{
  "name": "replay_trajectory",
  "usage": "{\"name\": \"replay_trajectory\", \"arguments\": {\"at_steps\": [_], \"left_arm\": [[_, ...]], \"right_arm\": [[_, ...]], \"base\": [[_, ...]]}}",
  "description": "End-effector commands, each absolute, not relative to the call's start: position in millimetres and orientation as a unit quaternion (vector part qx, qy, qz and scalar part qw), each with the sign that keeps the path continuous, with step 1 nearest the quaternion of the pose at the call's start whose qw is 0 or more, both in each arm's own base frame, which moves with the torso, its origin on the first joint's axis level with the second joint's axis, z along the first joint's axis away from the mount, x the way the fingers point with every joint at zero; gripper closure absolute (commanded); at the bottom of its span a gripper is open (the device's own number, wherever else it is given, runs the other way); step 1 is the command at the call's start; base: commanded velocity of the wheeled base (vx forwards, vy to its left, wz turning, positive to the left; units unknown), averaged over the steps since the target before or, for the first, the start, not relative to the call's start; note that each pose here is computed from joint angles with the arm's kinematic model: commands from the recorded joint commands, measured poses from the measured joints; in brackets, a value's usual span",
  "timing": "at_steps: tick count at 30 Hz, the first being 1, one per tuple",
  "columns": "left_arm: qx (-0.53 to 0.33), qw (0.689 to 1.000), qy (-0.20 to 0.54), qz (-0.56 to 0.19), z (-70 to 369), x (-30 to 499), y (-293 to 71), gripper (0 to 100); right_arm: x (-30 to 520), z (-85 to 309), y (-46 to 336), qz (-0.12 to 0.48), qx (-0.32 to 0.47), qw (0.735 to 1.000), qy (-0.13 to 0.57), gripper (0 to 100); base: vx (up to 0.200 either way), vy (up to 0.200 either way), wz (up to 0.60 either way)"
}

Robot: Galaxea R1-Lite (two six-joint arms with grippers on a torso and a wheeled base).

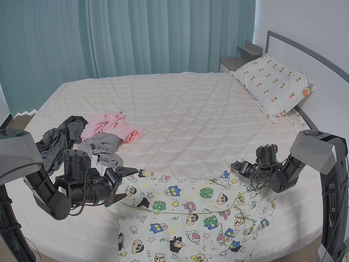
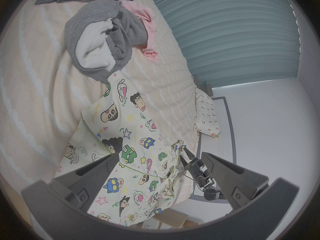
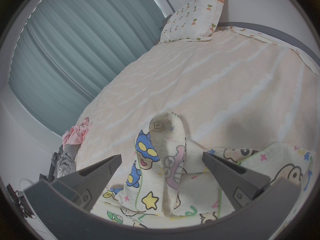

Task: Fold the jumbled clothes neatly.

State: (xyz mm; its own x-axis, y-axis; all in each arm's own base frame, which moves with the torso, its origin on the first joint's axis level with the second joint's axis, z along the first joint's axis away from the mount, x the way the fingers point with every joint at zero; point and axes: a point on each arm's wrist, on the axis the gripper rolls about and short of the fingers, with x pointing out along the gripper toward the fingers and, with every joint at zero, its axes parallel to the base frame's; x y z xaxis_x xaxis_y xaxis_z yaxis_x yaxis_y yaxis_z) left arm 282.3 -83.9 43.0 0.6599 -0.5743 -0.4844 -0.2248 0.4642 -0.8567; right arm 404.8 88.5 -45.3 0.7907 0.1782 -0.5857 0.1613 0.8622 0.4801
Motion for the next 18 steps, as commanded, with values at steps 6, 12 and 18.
{"name": "replay_trajectory", "arguments": {"at_steps": [6, 12, 18], "left_arm": [[-0.503, 0.757, 0.403, -0.110, 37.1, 282.6, -84.4, 0], [-0.502, 0.757, 0.404, -0.110, 36.6, 282.7, -84.4, 0], [-0.501, 0.758, 0.405, -0.108, 33.7, 284.6, -85.3, 0]], "right_arm": [[397.9, -44.9, 104.0, 0.026, 0.243, 0.918, 0.314, 0], [397.6, -49.1, 109.1, 0.034, 0.225, 0.920, 0.320, 0], [398.3, -50.5, 105.4, 0.032, 0.216, 0.920, 0.325, 100]], "base": [[0.000, 0.000, 0.00], [0.000, 0.000, 0.00], [0.000, 0.000, 0.00]]}}
